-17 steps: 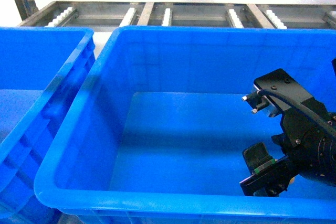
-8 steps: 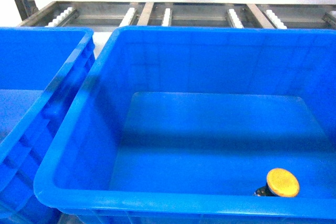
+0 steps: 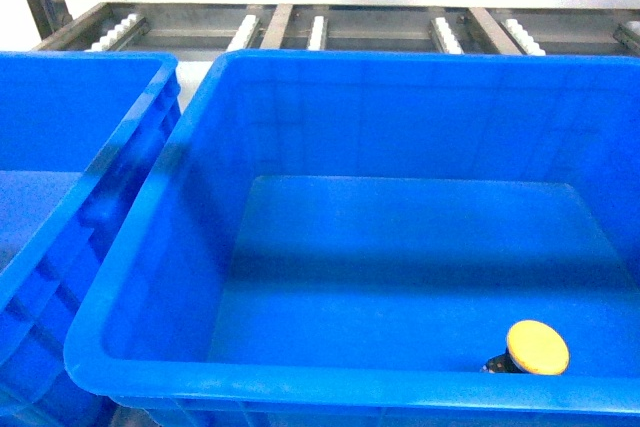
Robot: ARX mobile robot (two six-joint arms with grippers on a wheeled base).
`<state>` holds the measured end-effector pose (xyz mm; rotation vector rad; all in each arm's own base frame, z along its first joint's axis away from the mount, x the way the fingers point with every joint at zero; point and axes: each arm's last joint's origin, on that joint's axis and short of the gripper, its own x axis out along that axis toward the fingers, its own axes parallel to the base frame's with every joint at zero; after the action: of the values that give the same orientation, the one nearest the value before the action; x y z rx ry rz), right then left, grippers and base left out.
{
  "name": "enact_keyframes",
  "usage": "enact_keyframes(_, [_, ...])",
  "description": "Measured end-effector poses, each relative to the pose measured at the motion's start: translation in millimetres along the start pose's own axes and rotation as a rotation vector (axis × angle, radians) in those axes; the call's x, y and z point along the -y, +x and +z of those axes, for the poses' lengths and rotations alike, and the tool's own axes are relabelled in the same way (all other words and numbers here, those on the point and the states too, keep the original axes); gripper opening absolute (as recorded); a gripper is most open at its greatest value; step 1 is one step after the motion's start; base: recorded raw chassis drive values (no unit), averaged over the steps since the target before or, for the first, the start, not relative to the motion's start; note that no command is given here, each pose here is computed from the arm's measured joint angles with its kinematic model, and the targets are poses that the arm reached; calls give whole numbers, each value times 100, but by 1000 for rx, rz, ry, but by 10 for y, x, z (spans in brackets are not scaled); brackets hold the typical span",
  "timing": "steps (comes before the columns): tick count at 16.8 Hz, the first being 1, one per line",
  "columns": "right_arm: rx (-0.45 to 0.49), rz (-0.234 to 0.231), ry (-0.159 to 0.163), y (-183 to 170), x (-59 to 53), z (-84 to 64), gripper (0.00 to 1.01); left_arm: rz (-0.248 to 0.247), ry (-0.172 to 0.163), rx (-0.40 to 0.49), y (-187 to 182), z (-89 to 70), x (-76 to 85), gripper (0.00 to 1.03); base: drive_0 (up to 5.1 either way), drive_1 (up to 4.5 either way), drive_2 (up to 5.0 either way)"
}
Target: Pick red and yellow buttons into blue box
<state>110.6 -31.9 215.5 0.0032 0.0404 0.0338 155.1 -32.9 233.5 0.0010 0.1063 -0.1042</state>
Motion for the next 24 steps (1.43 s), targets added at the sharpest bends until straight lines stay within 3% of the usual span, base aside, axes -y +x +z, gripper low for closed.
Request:
enact_keyframes(2, [-29, -6, 39, -82, -109, -110, 98, 0, 0, 0, 0, 0, 0, 25, 0, 0, 0])
enact_keyframes(4, [6, -4, 36, -112, -178, -81, 98, 0, 0, 0, 0, 0, 0, 25, 0, 0, 0])
enact_keyframes(6, [-5, -23, 43, -107, -170, -92, 98, -6, 0, -5, 5, -5, 3, 25, 0, 0, 0])
enact_keyframes(8, [-4, -23, 42, -107, -170, -91, 98, -48, 22, -19, 94, -2, 38, 25, 0, 0, 0])
enact_keyframes(10, [-5, -23, 43, -107, -171, -92, 98, -146, 66, -29, 340, 122, 117, 25, 0, 0, 0])
enact_keyframes(13, [-5, -23, 43, -107, -170, -92, 98, -201, 104, -42, 470, 178, 179, 25, 0, 0, 0])
enact_keyframes(17, [-5, -24, 43, -107, -170, -93, 98, -490, 367, -188, 1224, 244, 612, 25, 0, 0, 0])
enact_keyframes(18, [-5, -23, 43, -107, -170, -92, 98, -532, 419, -243, 1391, 209, 711, 25, 0, 0, 0])
enact_keyframes(22, [-5, -23, 43, -107, -170, -92, 98, -580, 592, -421, 1926, -84, 1047, 25, 0, 0, 0])
enact_keyframes(24, [-5, -23, 43, -107, -170, -92, 98, -616, 614, -482, 2001, -246, 1154, 25, 0, 0, 0])
